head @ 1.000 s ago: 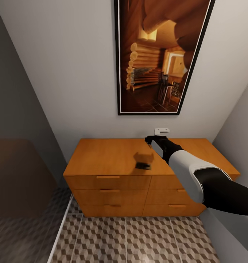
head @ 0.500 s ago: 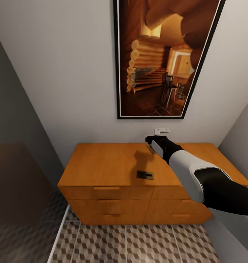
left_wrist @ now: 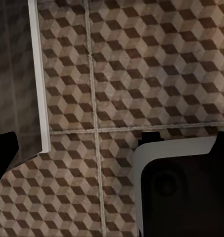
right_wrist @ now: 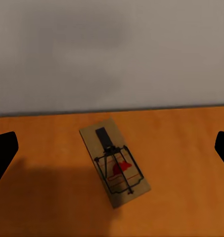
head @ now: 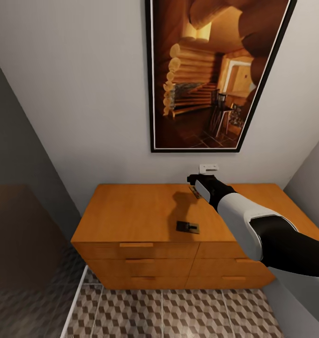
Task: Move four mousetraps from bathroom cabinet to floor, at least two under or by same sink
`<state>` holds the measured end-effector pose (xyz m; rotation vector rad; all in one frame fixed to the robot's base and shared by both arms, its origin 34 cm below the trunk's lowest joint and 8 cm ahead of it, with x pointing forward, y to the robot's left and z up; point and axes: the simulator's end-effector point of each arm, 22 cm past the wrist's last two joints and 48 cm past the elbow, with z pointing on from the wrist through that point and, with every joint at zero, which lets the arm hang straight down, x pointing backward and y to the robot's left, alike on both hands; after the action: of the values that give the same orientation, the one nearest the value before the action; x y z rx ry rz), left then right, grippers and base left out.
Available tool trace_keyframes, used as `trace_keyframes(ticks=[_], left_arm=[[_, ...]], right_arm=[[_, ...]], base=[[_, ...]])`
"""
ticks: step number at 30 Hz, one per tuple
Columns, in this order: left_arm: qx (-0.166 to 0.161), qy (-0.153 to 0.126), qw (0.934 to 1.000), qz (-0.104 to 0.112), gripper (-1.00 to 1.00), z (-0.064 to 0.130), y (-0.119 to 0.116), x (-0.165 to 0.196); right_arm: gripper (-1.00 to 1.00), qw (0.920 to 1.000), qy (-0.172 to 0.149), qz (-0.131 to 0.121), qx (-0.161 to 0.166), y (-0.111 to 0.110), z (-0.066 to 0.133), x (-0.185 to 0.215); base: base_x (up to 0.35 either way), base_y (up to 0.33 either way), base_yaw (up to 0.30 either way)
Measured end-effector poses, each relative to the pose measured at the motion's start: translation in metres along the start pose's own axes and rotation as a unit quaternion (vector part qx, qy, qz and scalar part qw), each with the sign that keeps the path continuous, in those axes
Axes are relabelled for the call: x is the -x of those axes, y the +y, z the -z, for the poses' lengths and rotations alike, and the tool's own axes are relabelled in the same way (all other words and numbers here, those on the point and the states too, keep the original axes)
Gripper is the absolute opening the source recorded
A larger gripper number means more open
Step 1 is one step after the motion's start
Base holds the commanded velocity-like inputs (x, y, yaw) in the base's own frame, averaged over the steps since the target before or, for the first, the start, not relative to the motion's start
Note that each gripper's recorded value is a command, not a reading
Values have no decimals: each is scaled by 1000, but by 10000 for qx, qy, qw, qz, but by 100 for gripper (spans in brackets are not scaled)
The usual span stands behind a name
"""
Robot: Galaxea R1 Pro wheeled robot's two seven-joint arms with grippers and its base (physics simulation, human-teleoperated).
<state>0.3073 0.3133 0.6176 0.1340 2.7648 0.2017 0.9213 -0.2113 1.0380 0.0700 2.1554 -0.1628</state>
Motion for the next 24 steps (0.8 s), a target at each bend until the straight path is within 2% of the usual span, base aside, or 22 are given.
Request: trace_keyframes(ticks=[24], left_arm=[[-15,147,9999,-19,100,0,-1,-10]], right_arm=[[100,10000,73,12,-6,0,-7,-10]], base=[[1,0,0]])
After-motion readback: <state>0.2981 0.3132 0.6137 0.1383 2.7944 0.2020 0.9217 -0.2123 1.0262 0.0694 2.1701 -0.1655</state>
